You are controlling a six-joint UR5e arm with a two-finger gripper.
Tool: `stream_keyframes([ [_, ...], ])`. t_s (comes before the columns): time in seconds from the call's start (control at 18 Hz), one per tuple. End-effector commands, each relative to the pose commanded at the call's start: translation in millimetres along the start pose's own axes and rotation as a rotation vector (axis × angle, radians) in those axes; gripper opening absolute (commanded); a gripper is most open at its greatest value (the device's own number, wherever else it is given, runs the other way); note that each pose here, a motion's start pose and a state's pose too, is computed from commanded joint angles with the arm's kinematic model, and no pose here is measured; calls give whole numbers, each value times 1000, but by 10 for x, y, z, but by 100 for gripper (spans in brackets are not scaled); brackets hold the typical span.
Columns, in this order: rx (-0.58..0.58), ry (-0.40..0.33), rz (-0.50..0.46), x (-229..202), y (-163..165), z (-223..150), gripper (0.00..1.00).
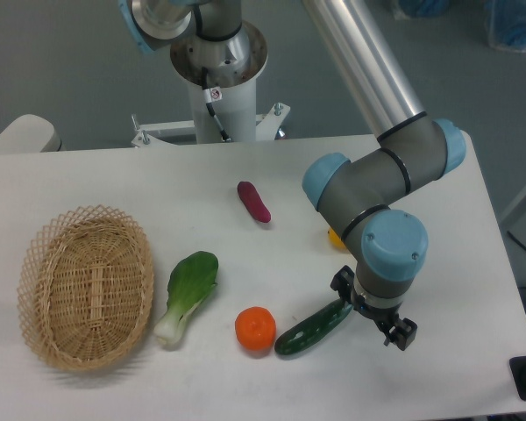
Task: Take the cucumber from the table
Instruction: 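Lower the open gripper down onto the green cucumber, then close the gripper around the cucumber's middle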
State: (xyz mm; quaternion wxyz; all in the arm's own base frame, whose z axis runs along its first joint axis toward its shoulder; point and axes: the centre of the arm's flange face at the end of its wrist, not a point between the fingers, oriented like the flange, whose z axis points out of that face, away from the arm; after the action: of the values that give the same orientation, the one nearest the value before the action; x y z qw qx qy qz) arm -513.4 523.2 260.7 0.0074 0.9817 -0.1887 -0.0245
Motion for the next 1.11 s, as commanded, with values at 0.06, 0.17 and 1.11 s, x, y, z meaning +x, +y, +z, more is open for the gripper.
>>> stream_keyframes([
  [0.06, 0, 9, 6, 57, -45, 31, 100],
  [0.17, 1, 23, 7, 160, -173, 99, 100],
  [1.11, -8, 18, -39, 256, -733, 587, 100],
])
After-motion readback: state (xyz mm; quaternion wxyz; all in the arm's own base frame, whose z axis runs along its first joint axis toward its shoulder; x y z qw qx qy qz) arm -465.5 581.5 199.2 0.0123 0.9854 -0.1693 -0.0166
